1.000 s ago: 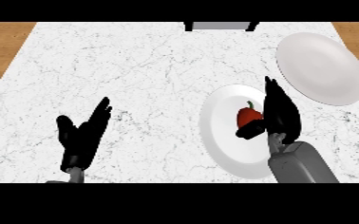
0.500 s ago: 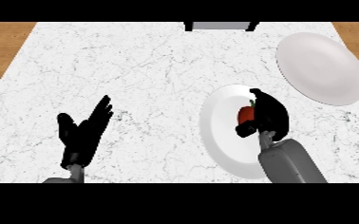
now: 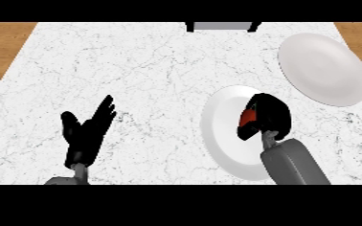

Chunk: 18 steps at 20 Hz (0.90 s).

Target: Pick the bell pepper from the plate and place it in the plate

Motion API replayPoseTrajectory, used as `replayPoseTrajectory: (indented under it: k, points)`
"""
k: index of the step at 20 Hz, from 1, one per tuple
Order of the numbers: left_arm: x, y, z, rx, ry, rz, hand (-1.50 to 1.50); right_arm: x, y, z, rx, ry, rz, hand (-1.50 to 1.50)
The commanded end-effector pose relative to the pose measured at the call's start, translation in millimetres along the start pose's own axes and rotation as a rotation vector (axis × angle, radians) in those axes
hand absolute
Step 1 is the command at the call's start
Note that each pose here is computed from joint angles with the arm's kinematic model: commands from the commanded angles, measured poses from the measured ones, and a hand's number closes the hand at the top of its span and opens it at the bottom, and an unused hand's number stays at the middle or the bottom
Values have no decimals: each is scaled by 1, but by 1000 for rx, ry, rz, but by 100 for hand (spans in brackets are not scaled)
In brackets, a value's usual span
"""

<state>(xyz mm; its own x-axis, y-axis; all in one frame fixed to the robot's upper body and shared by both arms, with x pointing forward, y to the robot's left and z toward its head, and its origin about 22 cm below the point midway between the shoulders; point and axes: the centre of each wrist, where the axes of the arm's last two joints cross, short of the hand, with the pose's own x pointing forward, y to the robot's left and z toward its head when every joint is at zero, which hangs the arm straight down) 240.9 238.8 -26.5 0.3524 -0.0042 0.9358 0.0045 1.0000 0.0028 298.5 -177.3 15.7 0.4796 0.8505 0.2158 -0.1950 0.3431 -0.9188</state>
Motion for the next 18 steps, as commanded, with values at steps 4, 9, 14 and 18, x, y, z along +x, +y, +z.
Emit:
replayPoseTrajectory:
  k: [4, 9, 14, 18]
  points:
    - [-1, 4, -2, -4, 30, -8, 0, 0, -23, 5, -308, -148, -91, 150]
    - [0, -12, -2, -75, -8, -29, 0, 58, -83, -44, -478, 303, -288, 150]
    - [9, -16, -8, -104, -40, -53, 0, 63, -136, -66, -727, 439, -308, 150]
    - [11, -25, -8, -122, -48, -54, 0, 63, -167, -73, -882, 505, -381, 150]
